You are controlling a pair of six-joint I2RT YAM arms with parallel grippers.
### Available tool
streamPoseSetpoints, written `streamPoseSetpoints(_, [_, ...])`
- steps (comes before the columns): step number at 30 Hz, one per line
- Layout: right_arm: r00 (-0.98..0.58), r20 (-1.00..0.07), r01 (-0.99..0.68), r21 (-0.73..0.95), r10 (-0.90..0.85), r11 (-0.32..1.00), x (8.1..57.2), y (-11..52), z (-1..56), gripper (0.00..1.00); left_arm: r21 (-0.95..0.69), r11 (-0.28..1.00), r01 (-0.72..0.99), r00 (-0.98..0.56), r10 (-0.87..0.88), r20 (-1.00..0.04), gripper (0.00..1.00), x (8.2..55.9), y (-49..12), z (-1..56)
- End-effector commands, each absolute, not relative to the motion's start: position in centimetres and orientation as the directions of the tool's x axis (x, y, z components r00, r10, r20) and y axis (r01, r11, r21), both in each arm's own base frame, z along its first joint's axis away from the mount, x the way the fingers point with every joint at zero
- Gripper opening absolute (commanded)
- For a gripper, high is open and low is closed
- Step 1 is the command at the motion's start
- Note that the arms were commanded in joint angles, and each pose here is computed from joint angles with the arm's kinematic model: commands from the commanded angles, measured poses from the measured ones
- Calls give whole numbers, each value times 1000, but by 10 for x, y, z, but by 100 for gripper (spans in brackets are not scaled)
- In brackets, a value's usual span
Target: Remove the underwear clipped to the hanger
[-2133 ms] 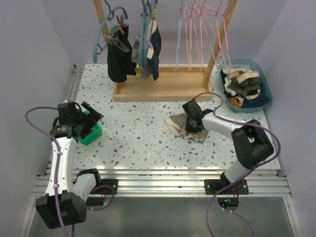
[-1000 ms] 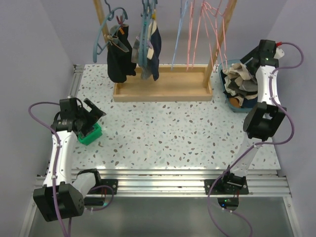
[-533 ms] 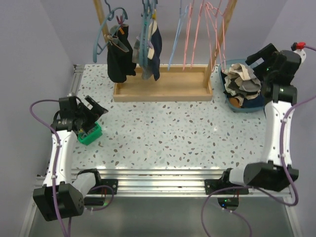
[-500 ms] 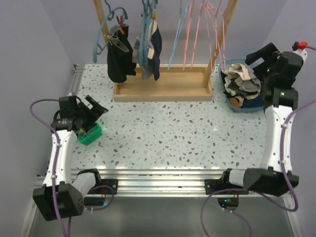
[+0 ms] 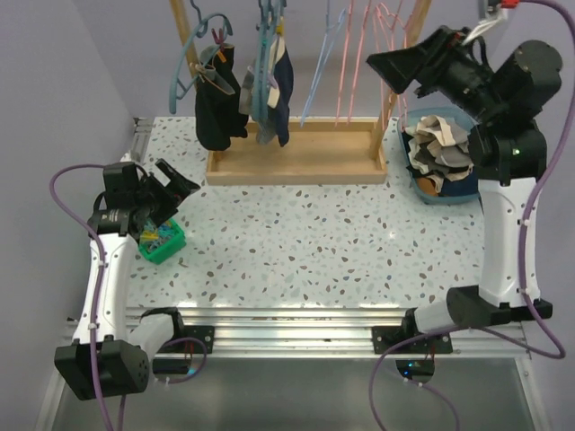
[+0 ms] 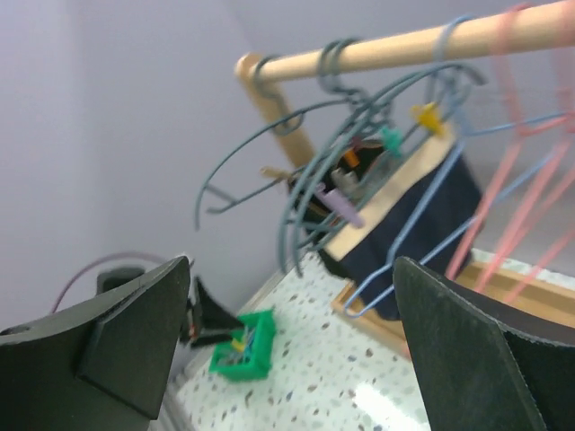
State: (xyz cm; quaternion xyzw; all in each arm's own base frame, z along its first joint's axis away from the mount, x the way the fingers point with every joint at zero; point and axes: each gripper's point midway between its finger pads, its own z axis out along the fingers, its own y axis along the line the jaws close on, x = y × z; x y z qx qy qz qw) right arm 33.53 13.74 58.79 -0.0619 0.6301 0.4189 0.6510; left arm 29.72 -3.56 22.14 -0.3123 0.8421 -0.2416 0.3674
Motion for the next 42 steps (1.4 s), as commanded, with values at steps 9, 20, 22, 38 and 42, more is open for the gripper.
streamPoseSetpoints(9, [-400, -912, -767, 385, 87, 514, 294, 284, 515, 98, -663, 701, -263, -528, -680, -509, 100, 287, -45, 232])
streamPoseSetpoints(20, [-345, -936, -480, 234, 63, 845, 356, 293, 454, 90, -663, 696, -274, -513, -689, -511, 100, 275, -44, 234])
streamPoseSetpoints(22, [-343, -937, -456, 233, 71, 859, 361, 292, 449, 89, -660, 698, -277, -512, -689, -514, 100, 272, -44, 234])
streamPoseSetpoints(38, [-386, -920, -435, 246, 67, 866, 399, 328, 417, 88, -657, 696, -289, -519, -691, -504, 100, 270, -44, 227])
streamPoseSetpoints(42, [-369, -923, -421, 270, 108, 866, 408, 335, 425, 88, -656, 699, -285, -523, -687, -505, 100, 271, -44, 227])
